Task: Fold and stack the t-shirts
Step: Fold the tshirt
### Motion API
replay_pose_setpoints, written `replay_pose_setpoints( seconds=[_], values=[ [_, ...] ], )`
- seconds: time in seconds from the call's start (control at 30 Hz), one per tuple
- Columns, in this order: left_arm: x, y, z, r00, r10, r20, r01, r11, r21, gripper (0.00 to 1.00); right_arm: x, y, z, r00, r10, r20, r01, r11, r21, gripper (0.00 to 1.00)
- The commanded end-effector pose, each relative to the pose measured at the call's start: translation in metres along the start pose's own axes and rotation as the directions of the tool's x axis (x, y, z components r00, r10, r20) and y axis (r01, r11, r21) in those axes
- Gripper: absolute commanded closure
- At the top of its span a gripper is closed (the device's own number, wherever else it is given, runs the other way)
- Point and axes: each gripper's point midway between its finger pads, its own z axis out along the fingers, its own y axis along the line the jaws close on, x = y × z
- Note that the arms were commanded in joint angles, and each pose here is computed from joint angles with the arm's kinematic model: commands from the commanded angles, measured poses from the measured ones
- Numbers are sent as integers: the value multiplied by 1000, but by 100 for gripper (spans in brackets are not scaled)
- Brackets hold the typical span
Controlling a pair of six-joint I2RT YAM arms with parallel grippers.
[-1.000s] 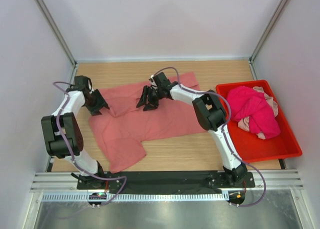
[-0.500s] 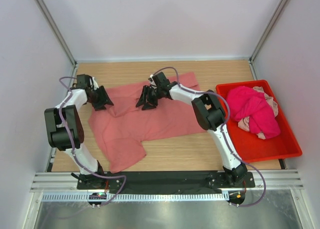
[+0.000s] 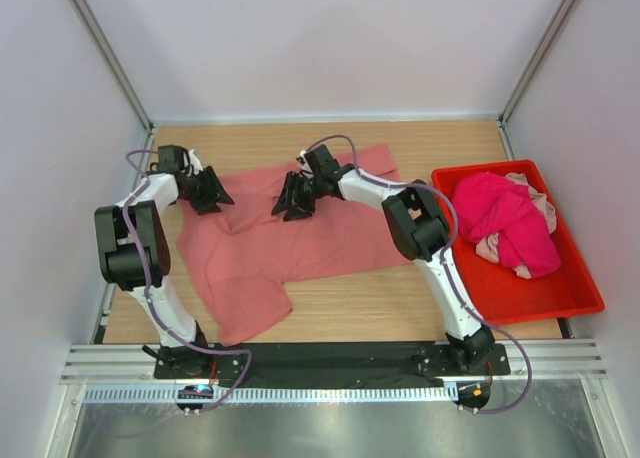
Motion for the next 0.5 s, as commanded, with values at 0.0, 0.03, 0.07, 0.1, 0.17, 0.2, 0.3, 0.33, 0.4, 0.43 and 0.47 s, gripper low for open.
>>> replay_pose_setpoints(
  seconds=[0.0,0.03,0.07,0.1,0.17,0.2,0.3,0.33,0.4,0.43,0.47],
  values=[
    [-4,-12,-8,999,10,37,-12,999,35,51,-14,21,-6,999,-28,32,30,998,-54,48],
    [-5,-14,-13,999,15,51,-17,999,33,51,-13,19,-5,999,-27,29,29,998,-51,49],
    [-3,-14,-13,999,14,48,-15,999,32,51,-13,19,-5,999,-26,29,27,998,-51,48],
    [-3,-15,-15,999,16,52,-17,999,32,51,-13,19,-6,999,-26,31,27,998,-52,48],
    [-4,-14,-19,998,20,61,-21,1000,17,51,-12,17,-6,999,-23,29,24,998,-49,49],
    [-5,-13,-22,998,19,66,-20,1000,8,50,-12,16,-5,999,-22,28,24,999,-49,48],
    [-12,-12,-33,993,34,111,-31,999,-29,46,-11,15,-6,1000,-19,25,20,999,-47,48],
    [-13,-12,-35,992,36,119,-32,999,-35,43,-11,13,-4,1000,-18,24,20,999,-45,48],
    [-18,-13,-42,989,45,139,-38,998,-53,41,-12,13,-5,999,-20,26,21,999,-45,48],
    [-21,-14,-44,988,50,148,-42,998,-53,39,-12,12,-6,1000,-17,24,18,999,-44,48],
    [-21,-14,-47,988,50,147,-42,997,-61,39,-12,11,-5,1000,-17,24,18,999,-44,49]
  ],
)
